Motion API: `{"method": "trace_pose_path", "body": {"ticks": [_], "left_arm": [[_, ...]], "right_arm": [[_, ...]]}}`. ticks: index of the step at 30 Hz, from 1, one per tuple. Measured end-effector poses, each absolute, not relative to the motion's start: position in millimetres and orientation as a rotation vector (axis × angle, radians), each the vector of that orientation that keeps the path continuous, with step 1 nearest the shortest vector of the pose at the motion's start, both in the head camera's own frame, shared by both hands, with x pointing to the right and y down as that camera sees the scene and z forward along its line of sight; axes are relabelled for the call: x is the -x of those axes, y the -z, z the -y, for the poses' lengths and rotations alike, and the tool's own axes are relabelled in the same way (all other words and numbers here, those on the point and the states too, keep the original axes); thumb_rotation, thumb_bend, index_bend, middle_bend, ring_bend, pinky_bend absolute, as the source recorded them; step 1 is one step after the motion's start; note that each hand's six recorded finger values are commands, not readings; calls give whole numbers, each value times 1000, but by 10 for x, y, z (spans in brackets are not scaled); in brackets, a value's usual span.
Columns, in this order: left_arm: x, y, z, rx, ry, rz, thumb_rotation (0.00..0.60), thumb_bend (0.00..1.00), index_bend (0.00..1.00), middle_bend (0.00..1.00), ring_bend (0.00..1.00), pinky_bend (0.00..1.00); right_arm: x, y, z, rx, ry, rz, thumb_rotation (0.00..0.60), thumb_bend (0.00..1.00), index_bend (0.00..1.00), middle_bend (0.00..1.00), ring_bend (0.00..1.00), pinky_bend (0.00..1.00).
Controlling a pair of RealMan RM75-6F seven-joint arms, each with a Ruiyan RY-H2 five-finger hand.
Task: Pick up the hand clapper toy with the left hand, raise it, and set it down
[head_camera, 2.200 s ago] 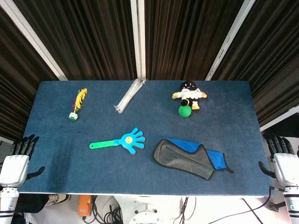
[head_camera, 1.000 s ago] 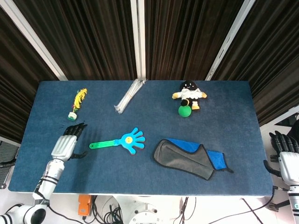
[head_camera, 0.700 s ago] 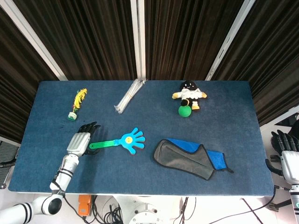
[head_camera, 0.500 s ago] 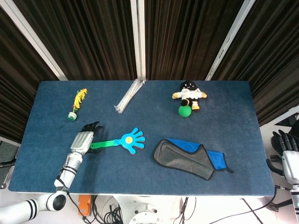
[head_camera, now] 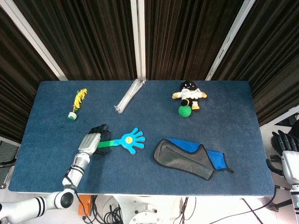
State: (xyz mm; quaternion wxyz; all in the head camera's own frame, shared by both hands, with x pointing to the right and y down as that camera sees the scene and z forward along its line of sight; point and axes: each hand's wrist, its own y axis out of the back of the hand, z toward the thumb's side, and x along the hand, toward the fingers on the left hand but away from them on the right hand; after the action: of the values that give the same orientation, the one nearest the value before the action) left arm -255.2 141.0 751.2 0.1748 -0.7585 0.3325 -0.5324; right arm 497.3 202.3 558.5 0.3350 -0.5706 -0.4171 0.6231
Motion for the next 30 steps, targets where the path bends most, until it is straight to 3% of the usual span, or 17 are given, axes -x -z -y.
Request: {"method": "trace_pose_path", "body": {"ticks": [18, 30], "left_arm": [[2388, -7611, -1370, 2166, 1516, -972, 600, 268, 354, 29, 0, 0], [2380, -7634, -1347, 2155, 1512, -997, 600, 349, 500, 68, 0, 0]], "right_arm": [[-4998, -5614, -2023, 1493, -1633, 1090, 600, 234, 0, 0, 0, 0], [-5020, -5624, -2022, 1491, -1642, 1092, 600, 237, 0, 0, 0, 0]]}}
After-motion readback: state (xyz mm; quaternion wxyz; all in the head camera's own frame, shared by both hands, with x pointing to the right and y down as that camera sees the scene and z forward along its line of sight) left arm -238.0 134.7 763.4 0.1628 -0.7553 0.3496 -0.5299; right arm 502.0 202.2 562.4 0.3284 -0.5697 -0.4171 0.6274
